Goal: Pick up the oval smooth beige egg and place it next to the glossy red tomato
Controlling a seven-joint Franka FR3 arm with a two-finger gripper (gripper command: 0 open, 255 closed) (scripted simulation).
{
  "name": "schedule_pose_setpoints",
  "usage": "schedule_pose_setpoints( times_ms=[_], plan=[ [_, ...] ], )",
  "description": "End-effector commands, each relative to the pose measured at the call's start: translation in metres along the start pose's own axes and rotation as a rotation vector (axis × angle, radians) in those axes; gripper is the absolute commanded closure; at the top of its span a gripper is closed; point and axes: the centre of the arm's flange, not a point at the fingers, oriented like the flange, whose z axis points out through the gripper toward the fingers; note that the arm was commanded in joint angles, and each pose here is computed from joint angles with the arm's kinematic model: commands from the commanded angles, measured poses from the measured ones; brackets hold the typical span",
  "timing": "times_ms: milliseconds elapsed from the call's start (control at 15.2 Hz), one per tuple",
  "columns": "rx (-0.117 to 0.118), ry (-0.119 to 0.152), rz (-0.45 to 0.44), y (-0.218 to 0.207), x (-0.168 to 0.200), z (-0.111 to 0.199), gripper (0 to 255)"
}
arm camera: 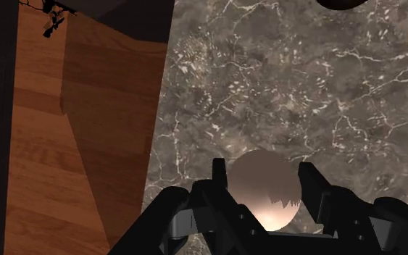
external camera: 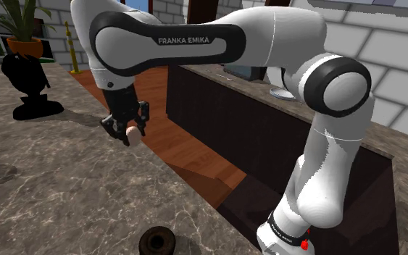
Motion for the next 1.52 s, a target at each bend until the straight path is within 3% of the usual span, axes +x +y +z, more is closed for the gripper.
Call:
schedule_pose_setpoints(
  times_ms=[0,1452],
  plan=[
    [-0.001,-0.001,0.002,-0.007,-0.029,0.004,255],
    [-0.001,-0.001,0.002,-0.08,-0.308,0.036,255]
  ],
)
